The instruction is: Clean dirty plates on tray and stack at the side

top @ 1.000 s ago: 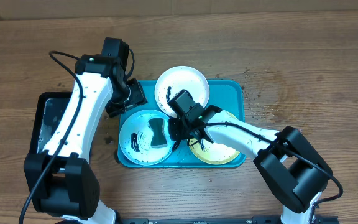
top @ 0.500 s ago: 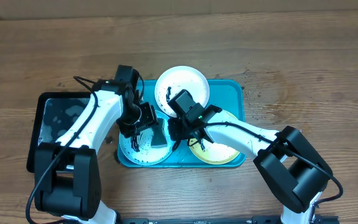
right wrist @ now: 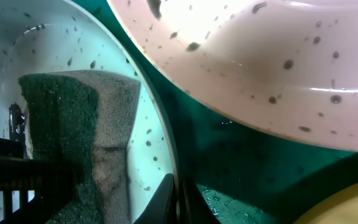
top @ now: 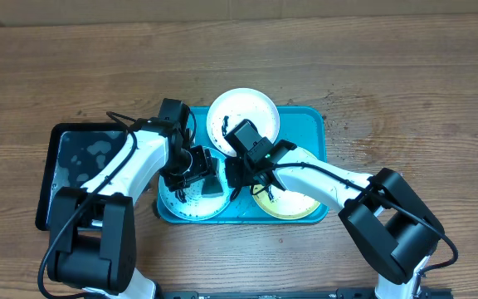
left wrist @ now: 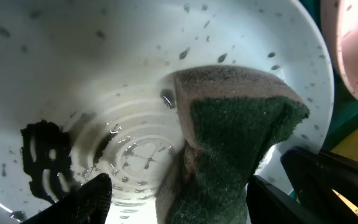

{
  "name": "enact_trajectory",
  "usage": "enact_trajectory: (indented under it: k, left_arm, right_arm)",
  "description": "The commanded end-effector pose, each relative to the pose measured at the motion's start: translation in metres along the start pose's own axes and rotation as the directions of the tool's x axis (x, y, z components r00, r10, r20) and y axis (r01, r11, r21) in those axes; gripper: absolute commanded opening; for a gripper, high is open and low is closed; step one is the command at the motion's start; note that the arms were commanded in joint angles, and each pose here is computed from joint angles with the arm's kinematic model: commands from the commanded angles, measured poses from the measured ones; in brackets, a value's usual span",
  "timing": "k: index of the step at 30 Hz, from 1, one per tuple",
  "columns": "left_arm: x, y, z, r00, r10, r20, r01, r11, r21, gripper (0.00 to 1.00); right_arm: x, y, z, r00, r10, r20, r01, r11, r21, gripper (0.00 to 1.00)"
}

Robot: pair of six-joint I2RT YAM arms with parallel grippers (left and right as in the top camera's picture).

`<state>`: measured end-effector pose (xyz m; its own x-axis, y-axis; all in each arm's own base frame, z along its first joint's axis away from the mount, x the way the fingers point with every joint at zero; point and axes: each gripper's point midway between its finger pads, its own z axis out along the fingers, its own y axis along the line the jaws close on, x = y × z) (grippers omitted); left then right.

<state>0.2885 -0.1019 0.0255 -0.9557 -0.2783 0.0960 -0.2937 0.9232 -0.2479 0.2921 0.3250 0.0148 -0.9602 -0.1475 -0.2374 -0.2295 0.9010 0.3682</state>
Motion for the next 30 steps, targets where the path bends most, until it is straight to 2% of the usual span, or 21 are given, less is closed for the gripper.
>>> enact_trajectory:
  k: [1, 10, 16, 24, 27, 30]
  left_arm:
    - [0.003, -0.008, 0.001, 1.0, 0.019, 0.002, -0.019, 1.0, 0.019, 0.7]
    - [0.001, -0.014, 0.005, 1.0, 0.003, 0.021, -0.004, 1.0, 0.022, 0.62]
    - [0.001, -0.013, 0.006, 1.0, 0.0, 0.017, 0.0, 1.0, 0.02, 0.42]
    - [0.008, -0.011, 0.021, 0.999, -0.024, -0.036, 0.024, 1.0, 0.006, 0.38]
    - [0.012, -0.009, 0.031, 0.998, -0.028, -0.064, 0.027, 1.0, -0.014, 0.34]
    - [0.011, -0.006, 0.033, 0.997, -0.031, -0.066, 0.029, 0.999, -0.03, 0.25]
  right_arm:
    - [0.002, 0.002, 0.001, 1.0, -0.004, -0.001, 0.004, 1.0, -0.008, 0.04]
    - [0.002, 0.001, 0.001, 1.0, -0.004, -0.003, 0.004, 1.0, -0.005, 0.04]
    - [0.001, 0.0, 0.0, 1.0, -0.001, -0.002, 0.001, 1.0, -0.005, 0.04]
    - [0.001, 0.0, 0.0, 1.0, -0.001, -0.002, 0.001, 1.0, -0.005, 0.04]
    - [0.001, 0.0, 0.0, 1.0, -0.002, -0.002, 0.002, 1.0, -0.004, 0.04]
    - [0.001, 0.0, 0.0, 1.0, -0.002, 0.0, 0.002, 1.0, -0.002, 0.04]
